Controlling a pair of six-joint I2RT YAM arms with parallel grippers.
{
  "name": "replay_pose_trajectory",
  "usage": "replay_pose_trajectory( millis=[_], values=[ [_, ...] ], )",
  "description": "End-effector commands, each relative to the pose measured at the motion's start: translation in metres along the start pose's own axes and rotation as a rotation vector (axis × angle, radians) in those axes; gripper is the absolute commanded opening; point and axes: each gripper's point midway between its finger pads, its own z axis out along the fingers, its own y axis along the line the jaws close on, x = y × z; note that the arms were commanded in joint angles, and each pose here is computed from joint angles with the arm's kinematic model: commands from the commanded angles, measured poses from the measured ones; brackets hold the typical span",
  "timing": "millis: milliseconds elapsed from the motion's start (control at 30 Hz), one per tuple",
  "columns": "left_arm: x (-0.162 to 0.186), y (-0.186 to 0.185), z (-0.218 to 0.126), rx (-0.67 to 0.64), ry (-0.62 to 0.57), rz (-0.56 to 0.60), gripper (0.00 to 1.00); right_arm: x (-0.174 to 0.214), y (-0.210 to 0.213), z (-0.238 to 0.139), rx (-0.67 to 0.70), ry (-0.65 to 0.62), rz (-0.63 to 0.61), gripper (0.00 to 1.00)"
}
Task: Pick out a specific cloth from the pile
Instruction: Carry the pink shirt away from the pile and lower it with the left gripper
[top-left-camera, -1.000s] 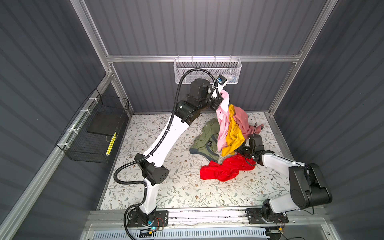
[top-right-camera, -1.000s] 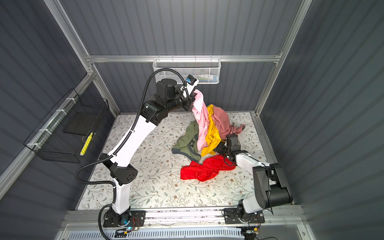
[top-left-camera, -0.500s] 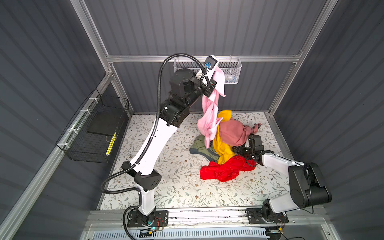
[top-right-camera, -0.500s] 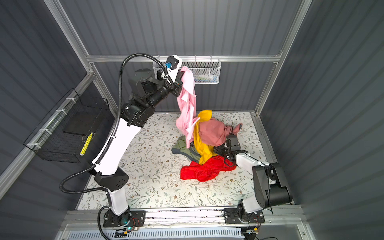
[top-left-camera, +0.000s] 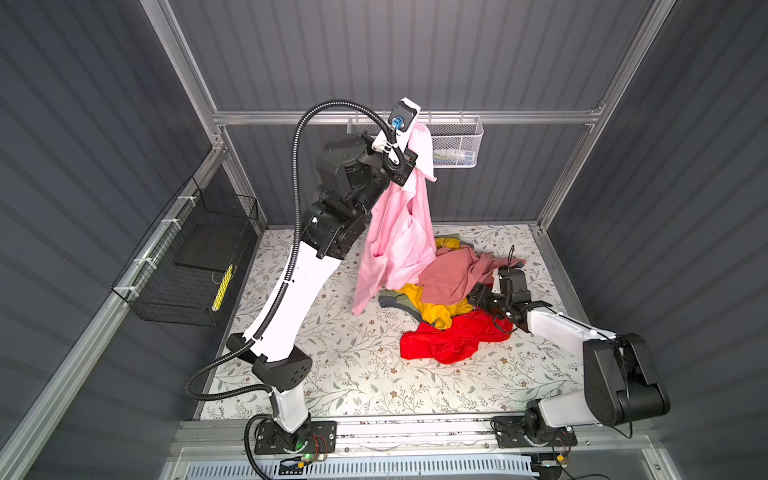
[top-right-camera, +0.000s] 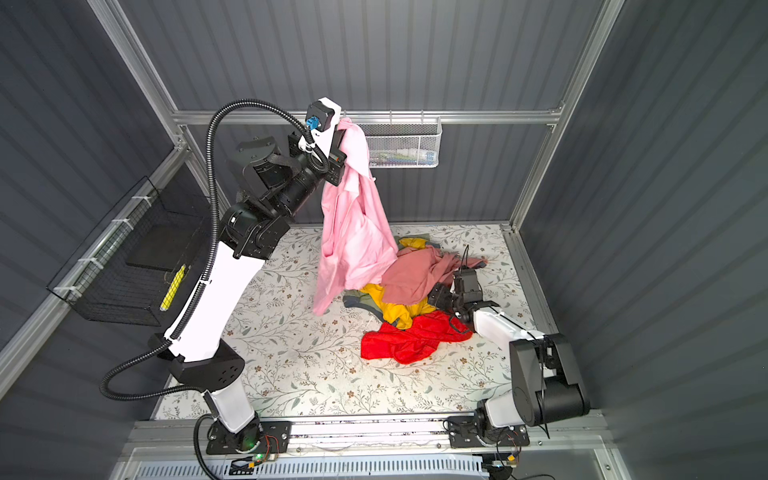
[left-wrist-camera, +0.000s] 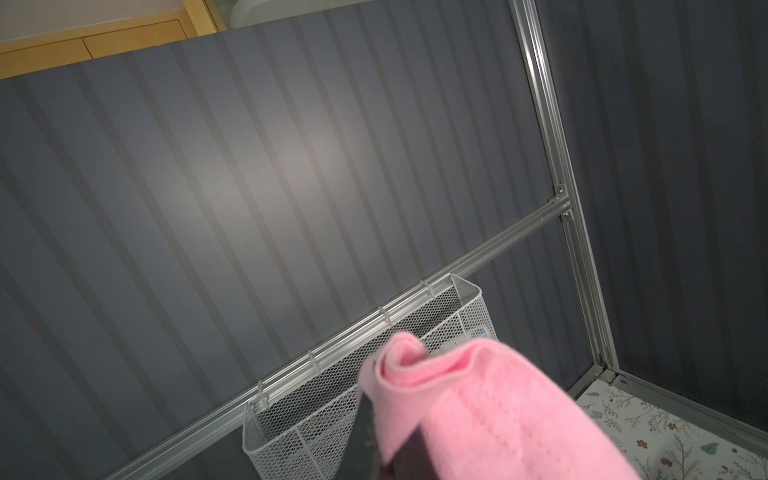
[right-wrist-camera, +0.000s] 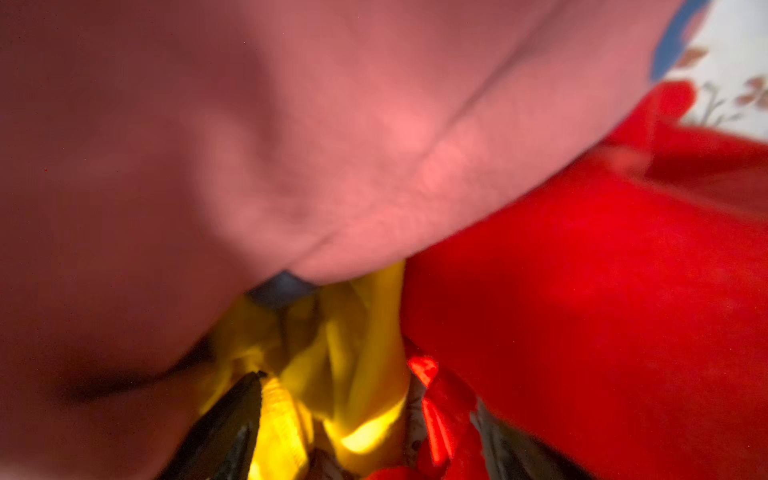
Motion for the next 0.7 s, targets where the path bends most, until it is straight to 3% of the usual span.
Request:
replay_pose_trajectory(
  millis=[0,433,667],
  values=[
    [-0.015,0.026,-0.018,-0.089,-0.021,0.030,0.00,-0.019,0.014,-0.015,-0.031,-0.044,-0.006,0.81],
    [-0.015,0.091,-0.046,-0.355,0.078,0.212,0.00,-0.062,0.042,-0.077,-0.072,-0.217,-0.034,0.83],
    [0.030,0.120,-0.062,-0.451,0.238,0.238,0.00,-0.070,0.036,-0.104,-0.018,-0.282,-0.071,0.83]
  ],
)
